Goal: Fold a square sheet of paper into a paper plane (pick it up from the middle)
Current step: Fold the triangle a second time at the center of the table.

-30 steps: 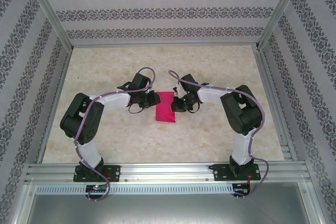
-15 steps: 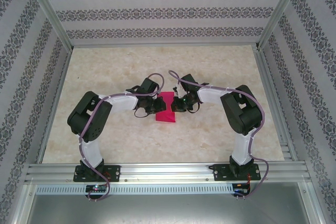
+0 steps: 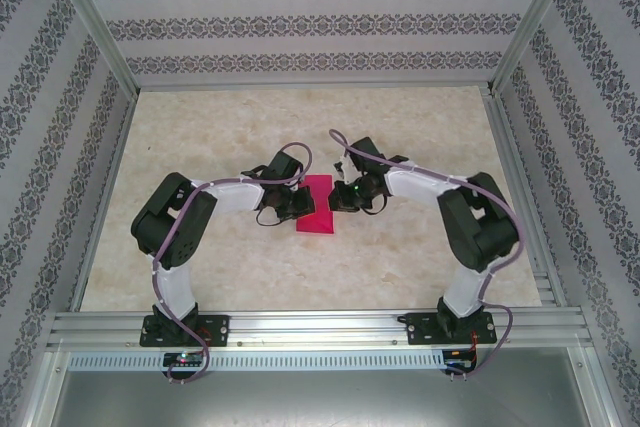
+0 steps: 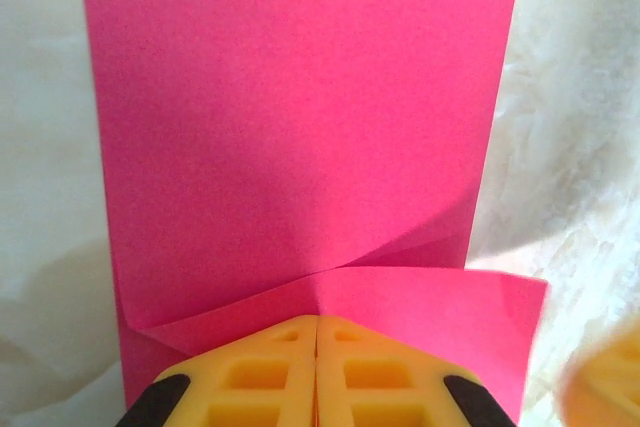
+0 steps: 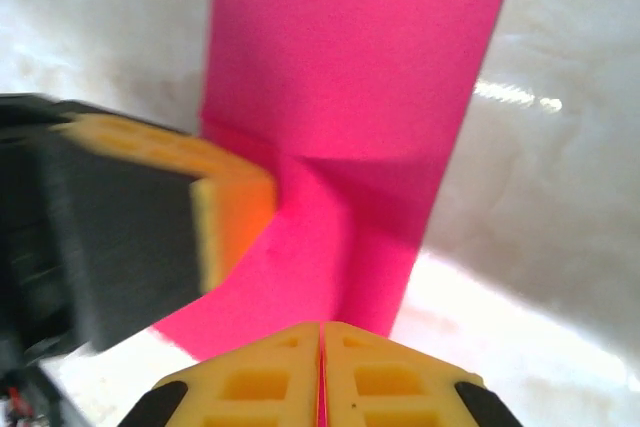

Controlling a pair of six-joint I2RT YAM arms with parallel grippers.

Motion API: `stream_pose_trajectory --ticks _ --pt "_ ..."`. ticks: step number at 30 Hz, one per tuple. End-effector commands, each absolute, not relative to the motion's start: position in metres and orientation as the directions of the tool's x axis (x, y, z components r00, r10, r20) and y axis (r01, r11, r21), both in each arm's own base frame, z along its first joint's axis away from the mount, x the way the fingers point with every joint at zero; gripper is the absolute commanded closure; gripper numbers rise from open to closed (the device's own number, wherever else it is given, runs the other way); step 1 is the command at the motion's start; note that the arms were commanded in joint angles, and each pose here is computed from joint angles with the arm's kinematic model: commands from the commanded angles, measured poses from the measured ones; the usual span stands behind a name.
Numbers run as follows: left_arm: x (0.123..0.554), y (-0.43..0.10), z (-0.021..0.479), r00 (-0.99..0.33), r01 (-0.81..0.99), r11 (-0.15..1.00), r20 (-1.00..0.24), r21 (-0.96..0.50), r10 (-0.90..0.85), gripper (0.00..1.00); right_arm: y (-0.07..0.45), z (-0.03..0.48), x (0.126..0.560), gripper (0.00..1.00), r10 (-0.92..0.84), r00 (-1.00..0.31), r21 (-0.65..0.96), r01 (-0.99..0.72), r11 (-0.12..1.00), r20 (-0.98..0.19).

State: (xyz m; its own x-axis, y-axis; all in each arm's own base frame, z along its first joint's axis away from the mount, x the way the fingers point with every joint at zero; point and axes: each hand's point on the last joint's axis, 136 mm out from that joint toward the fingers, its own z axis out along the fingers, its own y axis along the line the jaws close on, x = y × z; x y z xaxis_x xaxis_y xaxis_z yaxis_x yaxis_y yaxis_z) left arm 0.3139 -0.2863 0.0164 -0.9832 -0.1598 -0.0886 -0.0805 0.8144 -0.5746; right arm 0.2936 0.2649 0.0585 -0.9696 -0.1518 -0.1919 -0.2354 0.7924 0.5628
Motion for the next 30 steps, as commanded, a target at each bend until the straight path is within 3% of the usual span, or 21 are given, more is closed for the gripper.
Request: stream_pose_trajectory --ticks 1,13,30 --pt "0.284 -0.255 -0.023 -0.983 -0.164 0.898 -0.01 -0.408 -0.184 0.92 0.27 0.068 0.268 0.9 -0.164 -0.971 0.578 -0.237 0.781 -0.175" --pt "0.281 -0.254 -0.027 -0.981 -0.177 0.906 -0.005 -0.385 -0.194 0.93 0.288 0.042 0.251 0.92 -0.197 -0.974 0.536 -0.228 0.813 -0.114" --pt "0.28 -0.246 -0.029 -0.977 -0.198 0.916 -0.008 -0.349 -0.215 0.94 0.27 0.013 0.241 0.93 -0.194 -0.98 0.464 -0.193 0.865 -0.047"
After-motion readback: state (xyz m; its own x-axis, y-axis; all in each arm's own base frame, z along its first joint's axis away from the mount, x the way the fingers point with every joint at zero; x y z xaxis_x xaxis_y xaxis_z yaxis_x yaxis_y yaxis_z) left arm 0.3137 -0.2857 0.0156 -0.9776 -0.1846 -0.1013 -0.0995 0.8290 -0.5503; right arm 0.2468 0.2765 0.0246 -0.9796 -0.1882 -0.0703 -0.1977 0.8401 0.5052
